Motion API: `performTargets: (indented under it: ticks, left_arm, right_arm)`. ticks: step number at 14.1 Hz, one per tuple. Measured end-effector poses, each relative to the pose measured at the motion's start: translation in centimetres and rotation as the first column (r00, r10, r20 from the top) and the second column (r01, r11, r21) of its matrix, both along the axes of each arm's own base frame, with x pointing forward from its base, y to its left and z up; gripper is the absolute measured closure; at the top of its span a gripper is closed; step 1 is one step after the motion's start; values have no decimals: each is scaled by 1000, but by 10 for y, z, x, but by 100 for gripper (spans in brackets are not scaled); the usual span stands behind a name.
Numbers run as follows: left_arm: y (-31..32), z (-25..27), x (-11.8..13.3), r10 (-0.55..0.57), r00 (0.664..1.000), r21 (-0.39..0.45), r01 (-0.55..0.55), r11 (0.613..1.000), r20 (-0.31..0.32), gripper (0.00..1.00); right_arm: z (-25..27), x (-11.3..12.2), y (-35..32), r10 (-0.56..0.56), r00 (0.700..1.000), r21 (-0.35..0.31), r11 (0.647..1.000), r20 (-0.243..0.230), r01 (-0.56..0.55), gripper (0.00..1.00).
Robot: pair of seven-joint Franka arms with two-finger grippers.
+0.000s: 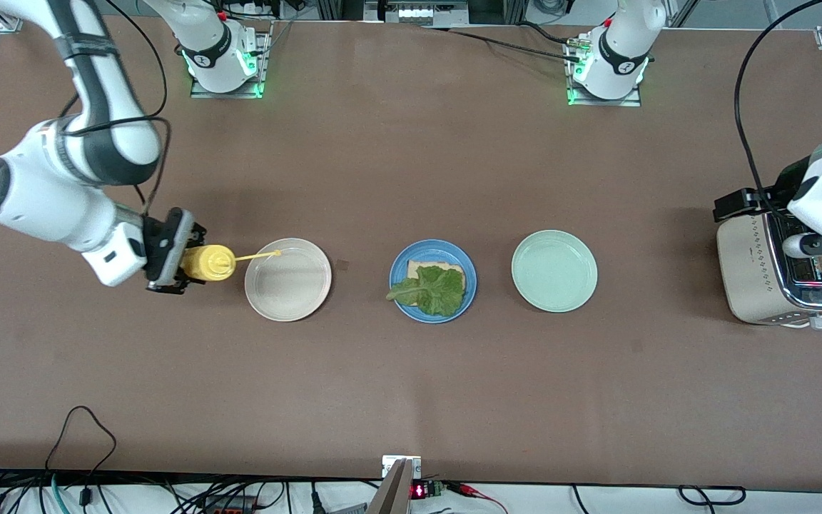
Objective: Make sandwich in blue plate with both arms
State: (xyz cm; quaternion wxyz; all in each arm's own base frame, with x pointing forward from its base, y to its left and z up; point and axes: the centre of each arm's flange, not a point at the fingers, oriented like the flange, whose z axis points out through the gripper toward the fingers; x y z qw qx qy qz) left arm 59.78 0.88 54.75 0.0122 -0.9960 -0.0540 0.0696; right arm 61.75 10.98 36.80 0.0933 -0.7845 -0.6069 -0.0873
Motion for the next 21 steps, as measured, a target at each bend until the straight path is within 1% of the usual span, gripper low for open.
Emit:
performTargets:
  ticks: [2, 4, 5, 8, 11, 13, 16, 19, 21]
  left_arm:
    - [-3, 0, 0, -4, 1000, -3, 4, 1000, 0, 0]
    - [-11, 0, 0, -7, 1000, -35, 7, 999, 0, 0]
    - [-14, 0, 0, -6, 1000, -50, 6, 999, 1, 0]
    - [-15, 1, 2, -6, 1000, -56, 7, 998, 13, 0]
    - [-15, 1, 2, -7, 1000, -56, 8, 998, 15, 0]
    - [-15, 1, 2, -6, 1000, -56, 7, 998, 19, 0]
    - [-14, 2, 3, -4, 1000, -56, 6, 998, 23, 0]
    - [-12, 2, 3, -1, 1000, -56, 3, 998, 24, 0]
    - [-12, 1, 3, -1, 1000, -56, 2, 998, 24, 0]
  right_arm:
    - [2, -7, 39, -29, 1000, -81, 996, 5, 29, 42]
    - [-1, -17, 71, -50, 999, -164, 985, 16, 52, 42]
    - [-3, -21, 85, -51, 998, -197, 979, 23, 55, 42]
    - [-14, -36, 134, -41, 998, -279, 959, 45, 52, 42]
    - [-31, -46, 188, -60, 997, -369, 927, 38, 70, 42]
    - [-45, -46, 220, -71, 997, -410, 909, 29, 77, 42]
    - [-61, -39, 249, -92, 996, -457, 885, 18, 90, 42]
    - [-72, -28, 273, -88, 996, -494, 864, 32, 93, 42]
    - [-80, -27, 286, -80, 996, -510, 855, 43, 90, 42]
